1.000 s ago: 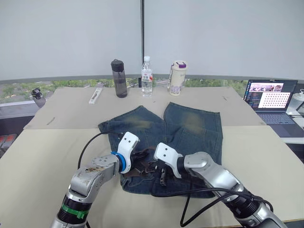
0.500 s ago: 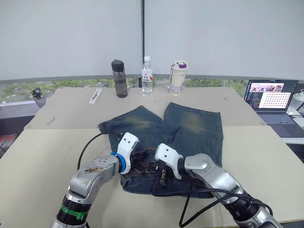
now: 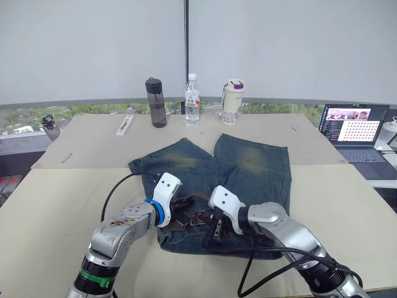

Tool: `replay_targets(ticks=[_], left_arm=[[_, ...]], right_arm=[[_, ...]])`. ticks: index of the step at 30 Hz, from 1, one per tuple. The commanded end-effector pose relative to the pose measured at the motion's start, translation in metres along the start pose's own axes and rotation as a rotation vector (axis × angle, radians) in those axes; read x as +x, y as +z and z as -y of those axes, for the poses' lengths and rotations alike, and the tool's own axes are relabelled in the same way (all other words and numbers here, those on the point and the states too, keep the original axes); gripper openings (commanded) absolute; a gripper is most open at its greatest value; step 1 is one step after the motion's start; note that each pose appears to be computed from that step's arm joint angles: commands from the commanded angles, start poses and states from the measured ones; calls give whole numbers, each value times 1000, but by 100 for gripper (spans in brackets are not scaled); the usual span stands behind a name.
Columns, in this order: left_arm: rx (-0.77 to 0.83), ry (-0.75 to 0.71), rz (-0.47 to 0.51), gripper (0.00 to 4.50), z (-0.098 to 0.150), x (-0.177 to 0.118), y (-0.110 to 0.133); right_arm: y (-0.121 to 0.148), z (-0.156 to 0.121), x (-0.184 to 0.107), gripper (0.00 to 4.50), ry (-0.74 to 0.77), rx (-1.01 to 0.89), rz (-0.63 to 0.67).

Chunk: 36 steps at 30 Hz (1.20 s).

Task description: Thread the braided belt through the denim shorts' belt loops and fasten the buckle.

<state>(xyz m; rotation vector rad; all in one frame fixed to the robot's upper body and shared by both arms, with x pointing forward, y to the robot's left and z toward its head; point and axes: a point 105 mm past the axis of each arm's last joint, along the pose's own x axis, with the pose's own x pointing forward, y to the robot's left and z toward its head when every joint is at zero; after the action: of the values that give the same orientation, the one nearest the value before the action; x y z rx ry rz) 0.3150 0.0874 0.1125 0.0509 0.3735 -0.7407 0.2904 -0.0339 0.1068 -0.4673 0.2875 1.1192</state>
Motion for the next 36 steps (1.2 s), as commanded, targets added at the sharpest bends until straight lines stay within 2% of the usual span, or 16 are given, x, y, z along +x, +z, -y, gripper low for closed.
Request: replay_targets(ticks=[1,15,23,36], left_arm=[[19,0,46,0,1,-4,12],[9,-23,63,0,6,-7,14],[4,-20,64,0,5,-7,14],[10,-22,61,0,2,-6,15]], right_arm=[[7,-1,3,4,1,-37,12],[-8,1,11,4,5,-69,-51],[2,-2,6,4,3,29,49],[0,2,1,4,-66,38,67]])
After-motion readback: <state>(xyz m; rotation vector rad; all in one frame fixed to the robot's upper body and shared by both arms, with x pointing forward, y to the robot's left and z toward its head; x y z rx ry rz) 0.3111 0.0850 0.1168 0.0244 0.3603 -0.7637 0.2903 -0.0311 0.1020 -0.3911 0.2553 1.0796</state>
